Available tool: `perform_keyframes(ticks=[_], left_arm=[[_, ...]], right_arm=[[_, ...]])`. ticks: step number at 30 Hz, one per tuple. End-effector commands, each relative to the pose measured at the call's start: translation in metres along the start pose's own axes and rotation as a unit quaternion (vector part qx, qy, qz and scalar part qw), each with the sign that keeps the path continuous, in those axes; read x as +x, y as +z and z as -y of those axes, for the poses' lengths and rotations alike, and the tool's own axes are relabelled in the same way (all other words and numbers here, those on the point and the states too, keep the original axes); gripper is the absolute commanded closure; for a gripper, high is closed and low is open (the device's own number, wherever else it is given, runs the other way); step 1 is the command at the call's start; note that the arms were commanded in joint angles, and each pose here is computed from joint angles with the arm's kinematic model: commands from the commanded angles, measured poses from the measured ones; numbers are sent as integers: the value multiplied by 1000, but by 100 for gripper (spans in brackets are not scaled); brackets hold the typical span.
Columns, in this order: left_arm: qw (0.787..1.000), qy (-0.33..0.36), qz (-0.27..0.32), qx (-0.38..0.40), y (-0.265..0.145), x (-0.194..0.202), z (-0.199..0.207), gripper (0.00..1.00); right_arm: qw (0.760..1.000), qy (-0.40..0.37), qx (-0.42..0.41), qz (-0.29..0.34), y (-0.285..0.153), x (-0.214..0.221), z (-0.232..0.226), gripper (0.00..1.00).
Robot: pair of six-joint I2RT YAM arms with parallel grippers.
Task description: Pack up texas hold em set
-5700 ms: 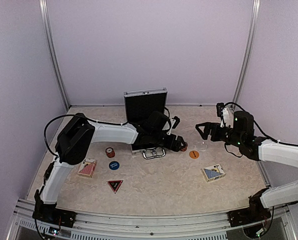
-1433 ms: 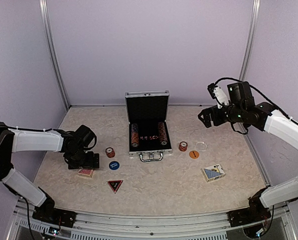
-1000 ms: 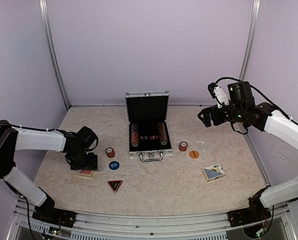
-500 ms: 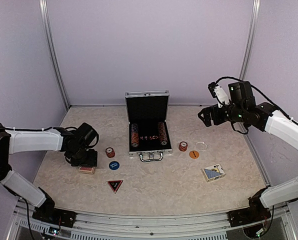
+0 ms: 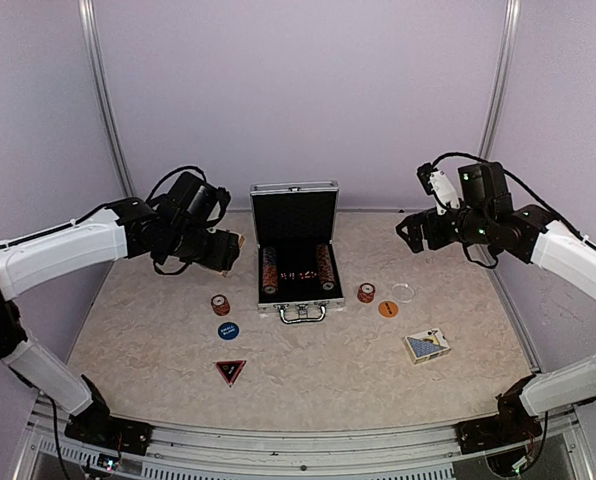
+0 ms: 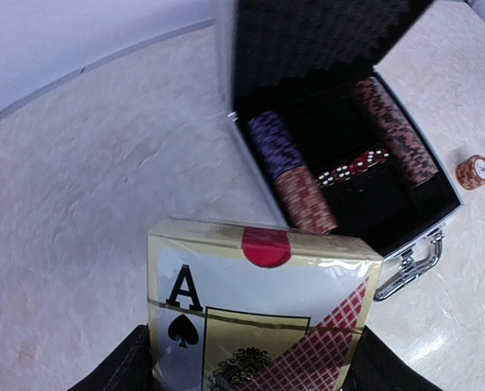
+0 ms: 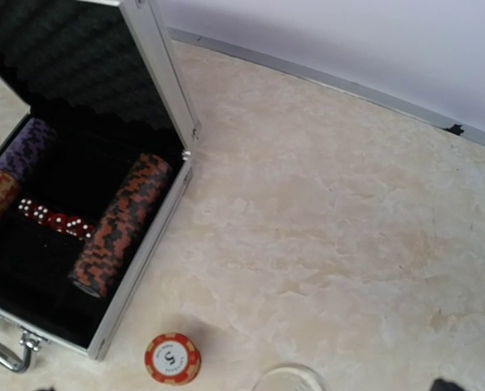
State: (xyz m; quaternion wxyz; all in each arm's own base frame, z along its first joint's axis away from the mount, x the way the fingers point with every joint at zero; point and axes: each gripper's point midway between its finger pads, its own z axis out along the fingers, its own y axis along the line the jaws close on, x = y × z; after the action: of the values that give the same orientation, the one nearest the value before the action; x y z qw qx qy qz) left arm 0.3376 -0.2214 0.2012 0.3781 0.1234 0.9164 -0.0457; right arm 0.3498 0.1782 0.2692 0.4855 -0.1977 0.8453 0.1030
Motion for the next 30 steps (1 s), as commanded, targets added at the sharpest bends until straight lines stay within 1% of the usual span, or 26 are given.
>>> perform_keyframes(ticks=[1,4,7,12,17,20,26,30], left_arm=[[990,137,29,34,12,-32,51,31],[977,197,43,71,21,-47,86,29],[965,243,48,90,40,-52,111,29],[955,266,54,120,71,-60,148,29],[938,320,34,131,103,-36,179,30],[929,348,34,117,115,-31,180,29],[916,392,43,76,137,-34,162,29],[906,413,60,73,142,-38,156,28]], right_arm=[[1000,5,-6,26,-11,-12,-2,0],[1000,6,-7,29,-13,-14,-3,0],[999,6,-9,31,-14,-14,-3,0],[999,6,-9,34,-16,-15,-3,0],[999,7,-8,35,-17,-15,-2,0],[999,8,-9,34,-16,-13,-3,0],[999,9,-10,32,-13,-12,-4,0],[999,9,-9,30,-12,-11,-3,0]])
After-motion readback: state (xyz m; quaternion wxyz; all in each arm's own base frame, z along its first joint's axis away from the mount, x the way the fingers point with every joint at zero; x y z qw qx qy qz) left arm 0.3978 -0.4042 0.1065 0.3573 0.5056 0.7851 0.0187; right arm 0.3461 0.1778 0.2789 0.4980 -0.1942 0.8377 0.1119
